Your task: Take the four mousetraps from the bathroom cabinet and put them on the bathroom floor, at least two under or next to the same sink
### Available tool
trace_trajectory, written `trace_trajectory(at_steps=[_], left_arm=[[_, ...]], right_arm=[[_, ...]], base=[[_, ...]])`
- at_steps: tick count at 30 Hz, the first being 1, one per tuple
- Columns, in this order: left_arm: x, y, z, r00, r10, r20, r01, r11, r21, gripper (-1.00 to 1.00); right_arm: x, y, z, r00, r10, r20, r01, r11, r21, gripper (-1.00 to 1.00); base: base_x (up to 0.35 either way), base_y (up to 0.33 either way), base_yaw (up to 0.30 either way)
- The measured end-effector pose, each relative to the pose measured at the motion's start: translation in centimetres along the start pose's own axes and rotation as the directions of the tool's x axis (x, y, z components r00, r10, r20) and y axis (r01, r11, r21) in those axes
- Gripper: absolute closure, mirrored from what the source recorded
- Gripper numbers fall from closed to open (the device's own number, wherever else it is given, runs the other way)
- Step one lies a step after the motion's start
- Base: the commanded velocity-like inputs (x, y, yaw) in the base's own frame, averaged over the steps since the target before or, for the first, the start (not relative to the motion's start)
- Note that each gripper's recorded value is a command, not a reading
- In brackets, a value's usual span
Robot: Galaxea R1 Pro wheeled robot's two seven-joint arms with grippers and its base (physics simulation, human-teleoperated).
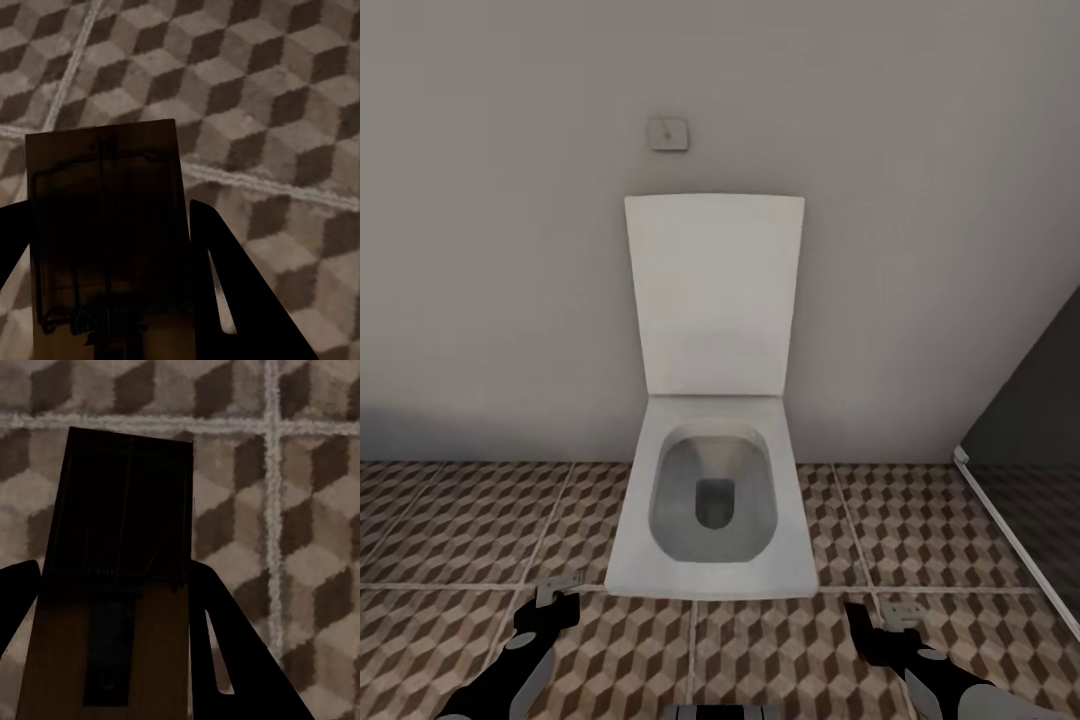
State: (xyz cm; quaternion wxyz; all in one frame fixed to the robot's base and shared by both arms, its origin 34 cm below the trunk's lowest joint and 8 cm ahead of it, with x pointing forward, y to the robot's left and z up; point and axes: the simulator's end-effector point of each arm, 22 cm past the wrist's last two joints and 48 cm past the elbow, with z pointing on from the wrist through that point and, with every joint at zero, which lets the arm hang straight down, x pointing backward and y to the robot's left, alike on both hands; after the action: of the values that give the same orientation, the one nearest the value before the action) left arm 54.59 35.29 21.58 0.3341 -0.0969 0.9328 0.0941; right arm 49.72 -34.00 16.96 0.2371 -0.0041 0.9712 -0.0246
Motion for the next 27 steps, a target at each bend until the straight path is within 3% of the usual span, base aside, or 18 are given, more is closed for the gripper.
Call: trace_trajectory(at_steps=[27], left_arm=[[-0.04, -0.04, 0.00, 1.000, 0.006, 0.002, -0.006, 1.000, 0.000, 1.00]], right_arm=[[0.00, 0.00, 0.01, 1.000, 0.000, 0.000, 0.000, 1.000, 0.000, 1.00]], base=[[0.053, 0.001, 0.000]])
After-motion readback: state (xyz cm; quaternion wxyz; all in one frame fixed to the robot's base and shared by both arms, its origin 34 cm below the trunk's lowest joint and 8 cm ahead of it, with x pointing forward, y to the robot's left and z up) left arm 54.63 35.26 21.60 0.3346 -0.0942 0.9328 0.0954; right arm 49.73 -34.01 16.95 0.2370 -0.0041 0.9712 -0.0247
